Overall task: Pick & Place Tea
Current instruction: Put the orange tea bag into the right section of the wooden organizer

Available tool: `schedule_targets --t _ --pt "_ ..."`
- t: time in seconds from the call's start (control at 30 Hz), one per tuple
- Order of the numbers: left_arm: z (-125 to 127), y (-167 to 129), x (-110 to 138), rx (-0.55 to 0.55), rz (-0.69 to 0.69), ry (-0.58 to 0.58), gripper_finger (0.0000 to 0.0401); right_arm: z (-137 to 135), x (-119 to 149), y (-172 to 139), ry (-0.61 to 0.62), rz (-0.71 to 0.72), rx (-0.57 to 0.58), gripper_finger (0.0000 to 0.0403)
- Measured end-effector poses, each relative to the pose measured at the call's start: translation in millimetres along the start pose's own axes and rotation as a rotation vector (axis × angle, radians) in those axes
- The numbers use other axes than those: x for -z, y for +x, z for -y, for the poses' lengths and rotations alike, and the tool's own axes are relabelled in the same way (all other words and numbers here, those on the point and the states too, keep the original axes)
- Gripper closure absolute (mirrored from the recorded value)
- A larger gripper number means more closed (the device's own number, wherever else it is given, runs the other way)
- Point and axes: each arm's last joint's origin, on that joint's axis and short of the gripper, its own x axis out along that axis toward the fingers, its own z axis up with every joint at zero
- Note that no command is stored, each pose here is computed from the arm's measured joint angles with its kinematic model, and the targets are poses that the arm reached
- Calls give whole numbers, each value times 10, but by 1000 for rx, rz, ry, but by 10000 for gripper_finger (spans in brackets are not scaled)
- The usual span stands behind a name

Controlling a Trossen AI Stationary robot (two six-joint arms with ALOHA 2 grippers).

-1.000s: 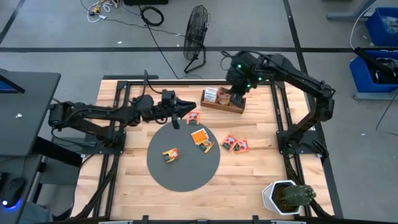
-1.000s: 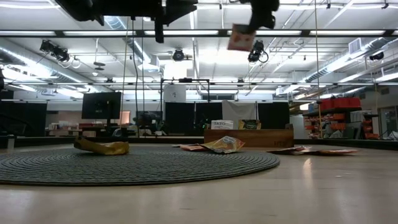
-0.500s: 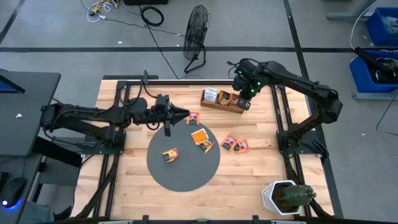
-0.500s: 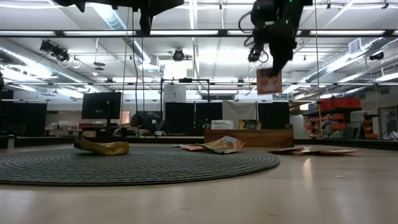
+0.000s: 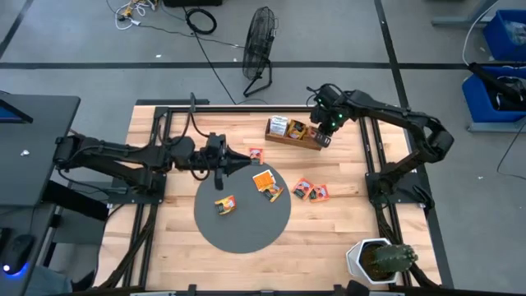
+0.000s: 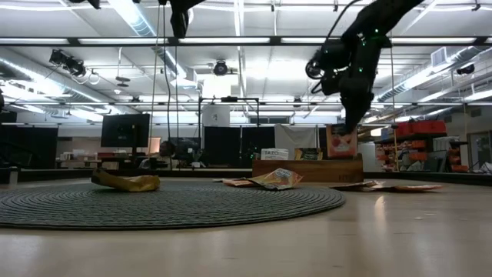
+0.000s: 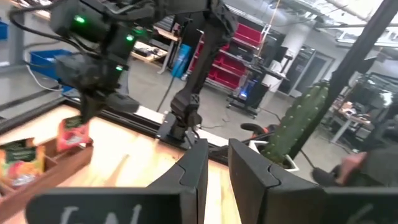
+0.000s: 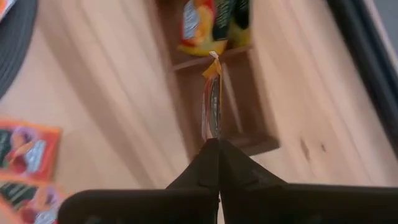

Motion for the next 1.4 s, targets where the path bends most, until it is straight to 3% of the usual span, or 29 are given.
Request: schedule_targets --t 0.23,1.03,1.2,1.4 --pt "40 -3 18 1 0 -16 334 169 -13 39 0 77 45 403" --pt "39 -2 18 0 1 -119 334 273 -46 490 -86 24 70 402" --pt "39 -2 18 -1 1 -127 334 278 -52 501 -66 25 78 382" --pt "38 -2 18 -1 1 -127 334 290 -48 500 -54 12 120 331"
